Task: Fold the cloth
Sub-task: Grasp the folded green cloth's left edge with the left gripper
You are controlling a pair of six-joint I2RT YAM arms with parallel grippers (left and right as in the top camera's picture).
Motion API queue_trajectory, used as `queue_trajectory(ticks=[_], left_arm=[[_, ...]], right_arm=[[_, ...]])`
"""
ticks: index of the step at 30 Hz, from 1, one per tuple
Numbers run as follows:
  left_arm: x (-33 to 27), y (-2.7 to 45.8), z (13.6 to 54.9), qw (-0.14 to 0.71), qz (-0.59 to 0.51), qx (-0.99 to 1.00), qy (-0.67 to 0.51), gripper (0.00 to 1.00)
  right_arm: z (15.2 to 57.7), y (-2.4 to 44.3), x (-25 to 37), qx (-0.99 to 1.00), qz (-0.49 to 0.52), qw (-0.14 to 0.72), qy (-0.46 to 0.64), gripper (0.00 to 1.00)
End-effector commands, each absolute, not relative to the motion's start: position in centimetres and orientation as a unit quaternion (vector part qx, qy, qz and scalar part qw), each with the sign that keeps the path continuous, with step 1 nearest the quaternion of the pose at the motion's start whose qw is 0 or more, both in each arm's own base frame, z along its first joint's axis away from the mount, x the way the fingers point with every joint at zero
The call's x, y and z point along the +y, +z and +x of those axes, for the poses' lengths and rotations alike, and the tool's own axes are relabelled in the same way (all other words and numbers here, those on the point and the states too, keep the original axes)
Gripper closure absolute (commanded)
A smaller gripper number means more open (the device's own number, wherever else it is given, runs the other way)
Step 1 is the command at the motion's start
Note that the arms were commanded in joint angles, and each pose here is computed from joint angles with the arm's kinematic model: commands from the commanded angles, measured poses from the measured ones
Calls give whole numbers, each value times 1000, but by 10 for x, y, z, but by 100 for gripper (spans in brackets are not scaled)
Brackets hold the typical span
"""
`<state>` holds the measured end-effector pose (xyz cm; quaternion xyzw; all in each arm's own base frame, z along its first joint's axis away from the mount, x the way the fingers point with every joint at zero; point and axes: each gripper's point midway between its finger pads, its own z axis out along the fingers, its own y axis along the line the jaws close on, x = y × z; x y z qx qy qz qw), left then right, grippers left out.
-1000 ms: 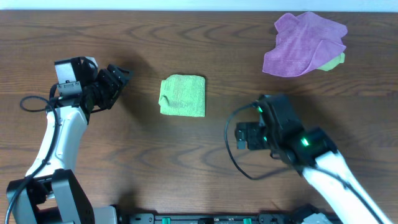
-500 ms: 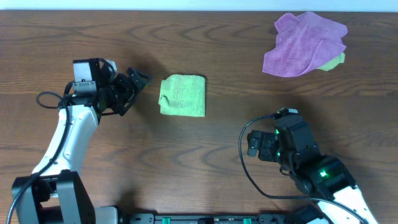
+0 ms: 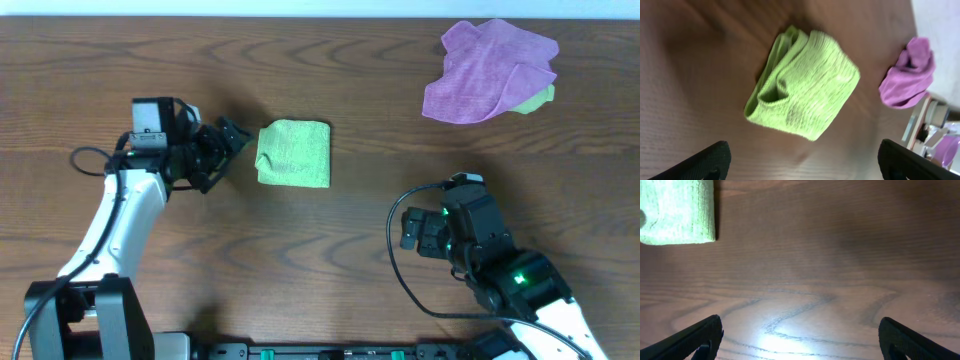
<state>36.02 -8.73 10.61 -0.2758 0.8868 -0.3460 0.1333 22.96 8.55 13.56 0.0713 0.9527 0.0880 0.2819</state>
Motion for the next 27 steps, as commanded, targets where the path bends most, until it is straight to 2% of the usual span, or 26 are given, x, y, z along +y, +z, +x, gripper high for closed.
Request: queue_trajectory(ticks=[1, 9, 27], left_arm=[[-92, 86, 346, 117, -271, 898, -326, 5], [-95, 80, 353, 120, -288, 892, -329, 5], [-134, 30, 361, 69, -300, 892, -332, 5]], right_arm=[[232, 134, 77, 951, 90, 286, 72, 1], [232, 133, 77, 952, 90, 285, 72, 1], [232, 133, 77, 951, 90, 286, 72, 1]])
